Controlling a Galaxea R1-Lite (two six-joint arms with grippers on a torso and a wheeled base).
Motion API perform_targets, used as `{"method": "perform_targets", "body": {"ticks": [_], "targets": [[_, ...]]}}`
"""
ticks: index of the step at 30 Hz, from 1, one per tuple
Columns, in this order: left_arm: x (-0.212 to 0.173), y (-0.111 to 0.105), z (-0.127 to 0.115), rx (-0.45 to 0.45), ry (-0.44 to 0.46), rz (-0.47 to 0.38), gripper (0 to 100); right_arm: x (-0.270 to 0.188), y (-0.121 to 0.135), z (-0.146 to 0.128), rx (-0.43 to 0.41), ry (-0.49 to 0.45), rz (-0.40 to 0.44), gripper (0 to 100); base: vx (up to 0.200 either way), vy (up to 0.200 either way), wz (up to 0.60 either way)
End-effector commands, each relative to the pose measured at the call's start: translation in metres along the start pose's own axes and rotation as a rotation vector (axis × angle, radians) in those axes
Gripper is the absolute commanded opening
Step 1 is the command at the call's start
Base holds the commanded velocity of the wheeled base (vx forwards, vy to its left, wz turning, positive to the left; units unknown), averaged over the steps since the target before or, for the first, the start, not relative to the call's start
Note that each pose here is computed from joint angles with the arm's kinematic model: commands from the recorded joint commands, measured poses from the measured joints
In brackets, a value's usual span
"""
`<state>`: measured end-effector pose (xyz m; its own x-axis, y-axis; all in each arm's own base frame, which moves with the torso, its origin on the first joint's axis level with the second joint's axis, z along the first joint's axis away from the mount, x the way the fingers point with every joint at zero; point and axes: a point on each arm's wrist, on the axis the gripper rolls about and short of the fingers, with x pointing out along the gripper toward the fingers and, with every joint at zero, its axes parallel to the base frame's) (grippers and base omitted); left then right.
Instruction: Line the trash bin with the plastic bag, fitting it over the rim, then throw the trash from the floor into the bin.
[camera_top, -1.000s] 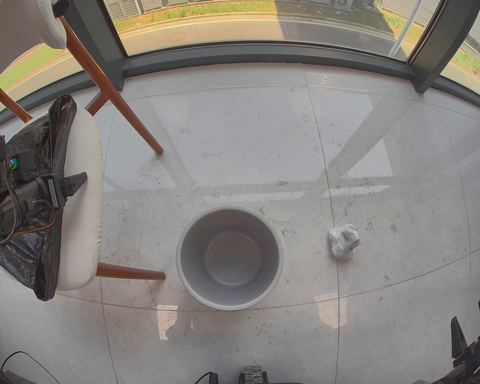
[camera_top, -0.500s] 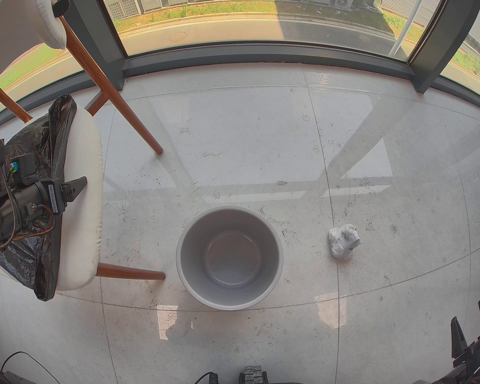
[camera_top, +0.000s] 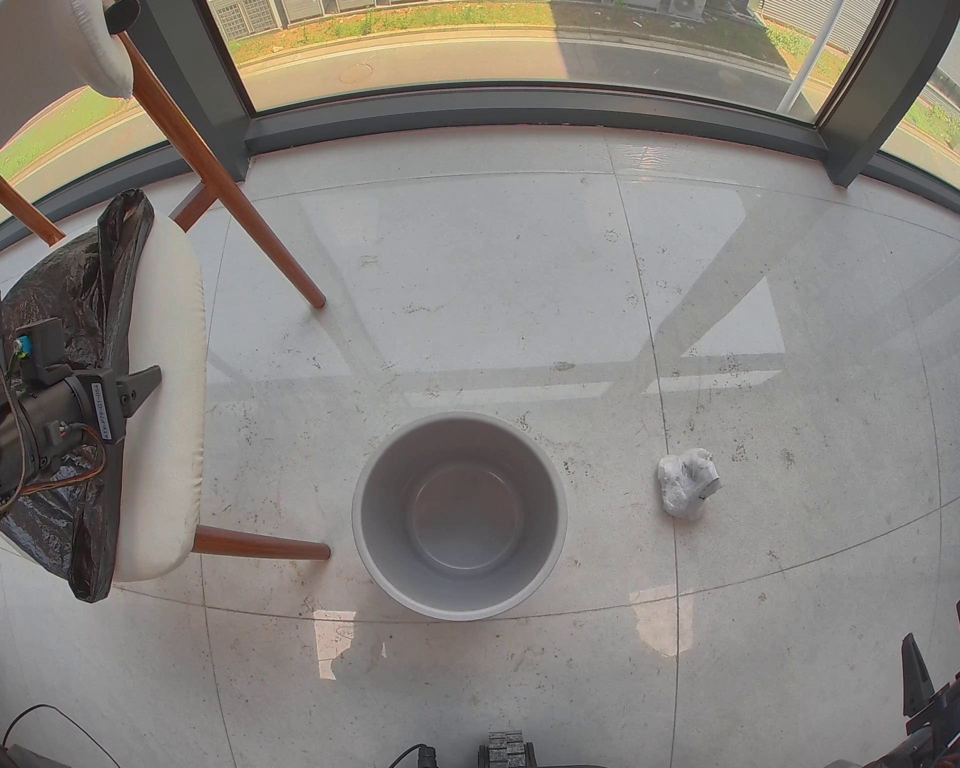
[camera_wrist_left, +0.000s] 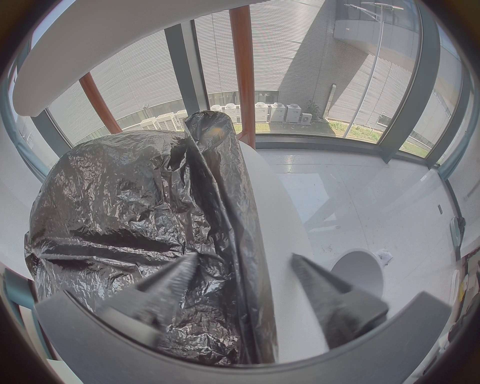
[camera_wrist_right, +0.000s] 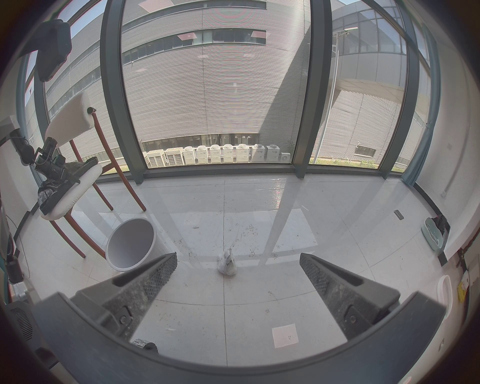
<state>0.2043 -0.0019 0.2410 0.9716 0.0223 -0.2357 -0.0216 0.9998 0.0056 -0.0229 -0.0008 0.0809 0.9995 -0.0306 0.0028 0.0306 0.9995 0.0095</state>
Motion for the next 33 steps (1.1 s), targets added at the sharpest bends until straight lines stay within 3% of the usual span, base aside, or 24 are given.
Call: {"method": "perform_targets", "body": {"ticks": [1, 11, 15, 24, 28, 33], "targets": [[-0.003, 0.0, 0.0, 0.0, -0.006, -0.002, 0, 0.0, 0.0, -0.005, 0.0, 0.003, 0.0, 100, 0.0, 0.0, 0.0], [-0.008, 0.0, -0.013, 0.004, 0.029, -0.01, 0, 0.0, 0.0, -0.005, 0.0, 0.003, 0.0, 100, 0.0, 0.0, 0.0], [-0.013, -0.005, -0.011, -0.005, 0.014, -0.053, 0, 0.0, 0.0, -0.005, 0.0, 0.003, 0.0, 100, 0.0, 0.0, 0.0], [-0.019, -0.015, -0.017, -0.089, 0.025, -0.119, 0, 0.0, 0.0, -0.005, 0.0, 0.003, 0.0, 100, 0.0, 0.0, 0.0], [-0.02, -0.017, -0.017, -0.143, 0.034, -0.203, 0, 0.0, 0.0, -0.005, 0.0, 0.003, 0.0, 100, 0.0, 0.0, 0.0], [-0.02, -0.017, -0.017, -0.181, 0.041, -0.224, 0, 0.0, 0.0, -0.005, 0.0, 0.003, 0.0, 100, 0.0, 0.0, 0.0]]}}
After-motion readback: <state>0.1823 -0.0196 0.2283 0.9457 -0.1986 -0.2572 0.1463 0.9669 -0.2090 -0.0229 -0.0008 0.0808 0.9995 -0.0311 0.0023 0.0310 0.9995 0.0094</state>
